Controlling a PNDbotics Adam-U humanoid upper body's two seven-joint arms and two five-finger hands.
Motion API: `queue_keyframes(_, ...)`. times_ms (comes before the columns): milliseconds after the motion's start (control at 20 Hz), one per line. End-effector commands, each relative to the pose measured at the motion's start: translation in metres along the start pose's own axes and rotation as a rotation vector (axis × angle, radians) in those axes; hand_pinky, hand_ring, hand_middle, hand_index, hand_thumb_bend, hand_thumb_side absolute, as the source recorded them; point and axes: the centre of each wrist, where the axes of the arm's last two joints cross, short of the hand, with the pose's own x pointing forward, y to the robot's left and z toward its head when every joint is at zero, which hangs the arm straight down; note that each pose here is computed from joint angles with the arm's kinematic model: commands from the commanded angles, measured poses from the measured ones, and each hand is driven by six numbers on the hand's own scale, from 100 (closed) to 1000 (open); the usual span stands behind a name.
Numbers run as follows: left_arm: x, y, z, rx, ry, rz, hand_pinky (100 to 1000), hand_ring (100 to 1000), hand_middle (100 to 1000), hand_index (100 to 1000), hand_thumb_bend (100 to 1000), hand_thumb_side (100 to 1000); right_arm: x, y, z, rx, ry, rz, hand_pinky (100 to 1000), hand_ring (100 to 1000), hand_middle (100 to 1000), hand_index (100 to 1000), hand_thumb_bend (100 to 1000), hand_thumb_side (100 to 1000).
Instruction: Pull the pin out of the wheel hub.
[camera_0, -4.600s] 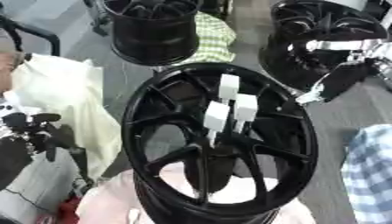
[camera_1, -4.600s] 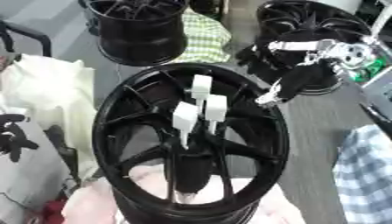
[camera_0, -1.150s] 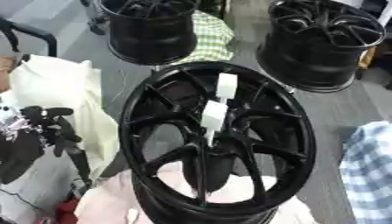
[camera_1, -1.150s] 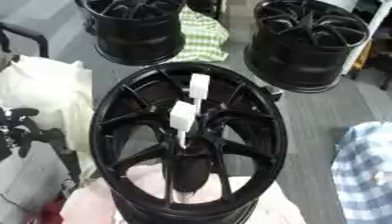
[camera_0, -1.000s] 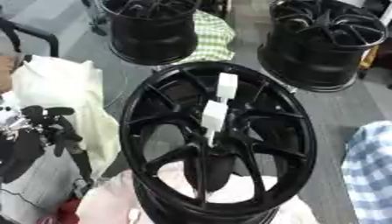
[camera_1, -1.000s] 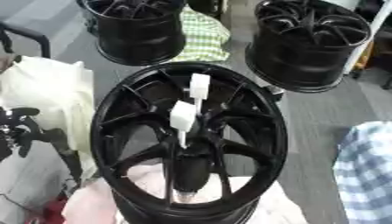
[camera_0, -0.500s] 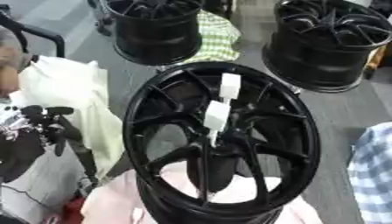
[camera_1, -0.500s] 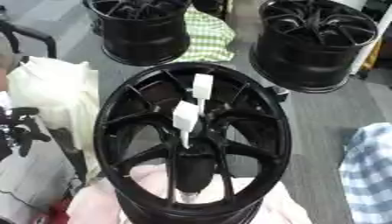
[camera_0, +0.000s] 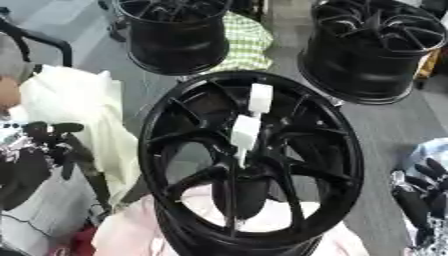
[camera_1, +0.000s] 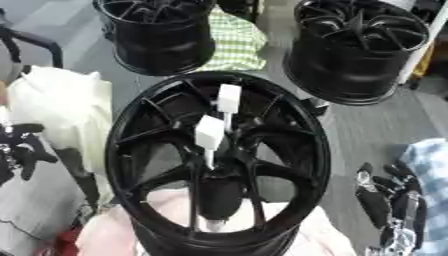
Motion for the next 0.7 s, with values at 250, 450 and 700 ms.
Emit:
queue_keyframes(250, 0.0067, 0.0011, -0.0009, -0.01, -0.004, -0.019, 735, 331, 537, 829, 100, 930, 0.0027, 0.0024, 0.0017, 0.02, -0.016, -0.006, 716, 668, 731, 852, 231, 196)
queue_keyframes(450, 0.0064, 0.0007, -0.0013, -0.012, -0.004, -0.022, 736, 322, 537, 828, 100, 931, 0.0019, 0.0033, 0.0018, 0.016, -0.006, -0.007, 714, 663, 726, 844, 217, 187)
queue_keyframes(700, 0.0059, 0.0006, -0.0015, -0.012, -0.004, -0.025, 736, 321, 538, 828, 100, 932, 0.0009, 0.0033, 0.002, 0.013, -0.001, -0.004, 714, 662, 724, 843, 213, 184)
